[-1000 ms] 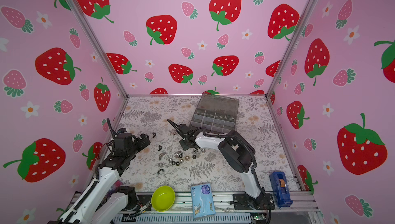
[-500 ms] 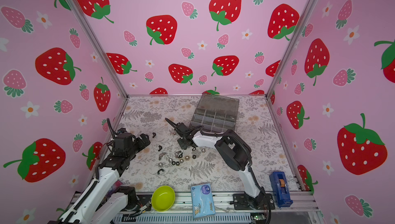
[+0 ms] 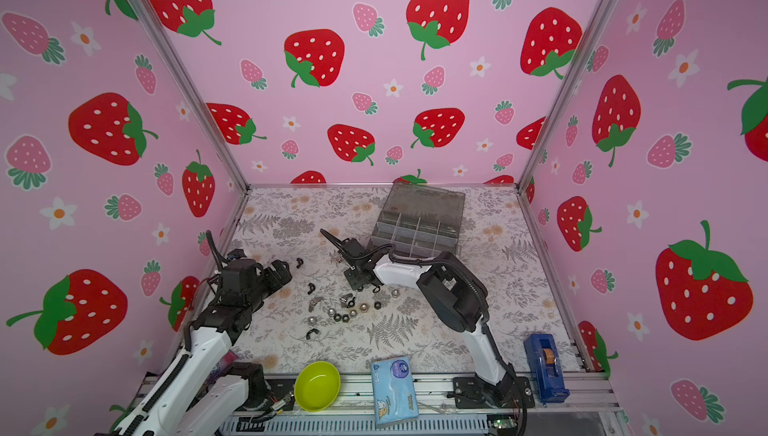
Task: Sort the screws and nuts into containers
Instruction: 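Move the right gripper back to the bolts and grasp another black bolt, then carry the black bolt with the right gripper and drop it into the organizer box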
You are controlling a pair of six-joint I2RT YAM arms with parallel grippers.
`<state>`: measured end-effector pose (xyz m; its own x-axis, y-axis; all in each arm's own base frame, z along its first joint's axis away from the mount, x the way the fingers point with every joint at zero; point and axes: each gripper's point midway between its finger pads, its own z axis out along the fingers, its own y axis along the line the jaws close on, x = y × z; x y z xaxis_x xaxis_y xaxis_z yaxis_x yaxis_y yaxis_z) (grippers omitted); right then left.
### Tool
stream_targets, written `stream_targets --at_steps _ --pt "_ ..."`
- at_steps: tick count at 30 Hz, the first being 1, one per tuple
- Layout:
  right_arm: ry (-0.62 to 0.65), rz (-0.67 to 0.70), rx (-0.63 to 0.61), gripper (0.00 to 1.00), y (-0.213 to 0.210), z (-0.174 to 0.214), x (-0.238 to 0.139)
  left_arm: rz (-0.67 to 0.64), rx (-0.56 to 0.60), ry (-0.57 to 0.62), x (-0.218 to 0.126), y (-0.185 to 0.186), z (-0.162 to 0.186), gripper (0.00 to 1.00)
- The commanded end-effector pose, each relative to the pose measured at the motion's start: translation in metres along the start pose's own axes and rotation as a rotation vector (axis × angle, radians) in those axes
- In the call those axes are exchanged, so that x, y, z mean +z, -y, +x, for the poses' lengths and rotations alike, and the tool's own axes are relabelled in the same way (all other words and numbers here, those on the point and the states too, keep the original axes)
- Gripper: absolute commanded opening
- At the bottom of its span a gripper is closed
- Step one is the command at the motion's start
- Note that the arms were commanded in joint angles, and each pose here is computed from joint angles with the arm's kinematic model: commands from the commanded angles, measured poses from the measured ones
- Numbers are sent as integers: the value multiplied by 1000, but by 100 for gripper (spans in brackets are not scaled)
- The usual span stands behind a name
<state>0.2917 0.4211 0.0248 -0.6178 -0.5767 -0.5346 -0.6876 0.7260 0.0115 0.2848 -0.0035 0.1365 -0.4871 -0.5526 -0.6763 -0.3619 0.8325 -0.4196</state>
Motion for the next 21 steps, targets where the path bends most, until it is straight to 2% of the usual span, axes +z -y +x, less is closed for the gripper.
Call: stream_targets --at_steps 1,14,21 --pt "-46 -6 -7 0 -2 12 -6 7 0 35 -6 4 -11 99" --pt "61 -14 60 0 2 -14 -58 -25 10 30 -9 -1 -10 99" --pt "142 55 115 0 27 -24 -97 -22 8 29 -11 1 -13 99"
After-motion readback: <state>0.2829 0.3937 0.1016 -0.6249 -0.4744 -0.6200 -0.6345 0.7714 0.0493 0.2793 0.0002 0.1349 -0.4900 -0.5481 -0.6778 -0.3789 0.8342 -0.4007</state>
